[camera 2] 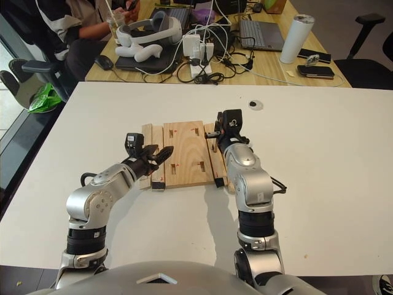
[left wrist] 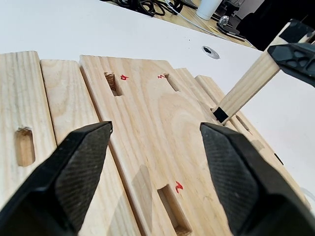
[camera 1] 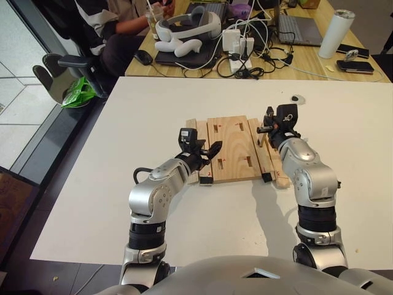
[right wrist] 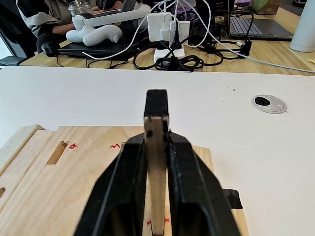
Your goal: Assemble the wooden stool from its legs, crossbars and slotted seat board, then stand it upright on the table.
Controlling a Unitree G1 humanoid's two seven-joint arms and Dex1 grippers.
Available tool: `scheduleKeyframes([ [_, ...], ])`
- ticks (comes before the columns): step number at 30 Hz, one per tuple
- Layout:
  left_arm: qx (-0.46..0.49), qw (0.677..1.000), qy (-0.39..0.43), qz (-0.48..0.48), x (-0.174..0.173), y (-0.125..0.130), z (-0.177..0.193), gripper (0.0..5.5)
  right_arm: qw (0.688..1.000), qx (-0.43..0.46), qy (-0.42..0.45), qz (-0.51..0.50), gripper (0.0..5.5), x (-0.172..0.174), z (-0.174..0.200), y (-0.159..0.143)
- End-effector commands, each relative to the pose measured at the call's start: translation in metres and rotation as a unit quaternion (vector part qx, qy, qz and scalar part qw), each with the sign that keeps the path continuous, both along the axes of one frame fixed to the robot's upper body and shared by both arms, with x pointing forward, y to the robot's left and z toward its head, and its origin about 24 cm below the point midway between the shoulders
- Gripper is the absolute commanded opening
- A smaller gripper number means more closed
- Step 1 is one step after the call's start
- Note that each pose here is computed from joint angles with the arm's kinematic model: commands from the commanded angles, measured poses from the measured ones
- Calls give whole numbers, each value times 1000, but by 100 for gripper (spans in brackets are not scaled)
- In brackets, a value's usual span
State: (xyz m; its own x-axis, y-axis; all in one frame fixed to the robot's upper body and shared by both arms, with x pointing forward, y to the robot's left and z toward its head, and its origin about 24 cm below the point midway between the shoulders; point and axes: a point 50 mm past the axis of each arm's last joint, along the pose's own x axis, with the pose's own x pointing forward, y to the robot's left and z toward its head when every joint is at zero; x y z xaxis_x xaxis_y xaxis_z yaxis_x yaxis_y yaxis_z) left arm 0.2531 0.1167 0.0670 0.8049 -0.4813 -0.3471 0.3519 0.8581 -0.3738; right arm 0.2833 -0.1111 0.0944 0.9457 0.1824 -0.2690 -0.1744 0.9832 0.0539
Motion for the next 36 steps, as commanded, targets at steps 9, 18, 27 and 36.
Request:
scheduleKeyframes([
  [9,12,1000,-21,-3,3,2,8,331,998,-9,54,-18,40,-31,-29,-15],
  [18,16,1000,-21,-6,4,3,9,334,999,11,-1,-32,75,-17,-9,-13],
  [27,15,1000,-20,-10,4,2,9,334,994,11,-105,-23,164,-13,34,-9],
  [36,12,1000,-21,-15,5,0,10,334,962,56,-263,-44,164,29,127,-6],
])
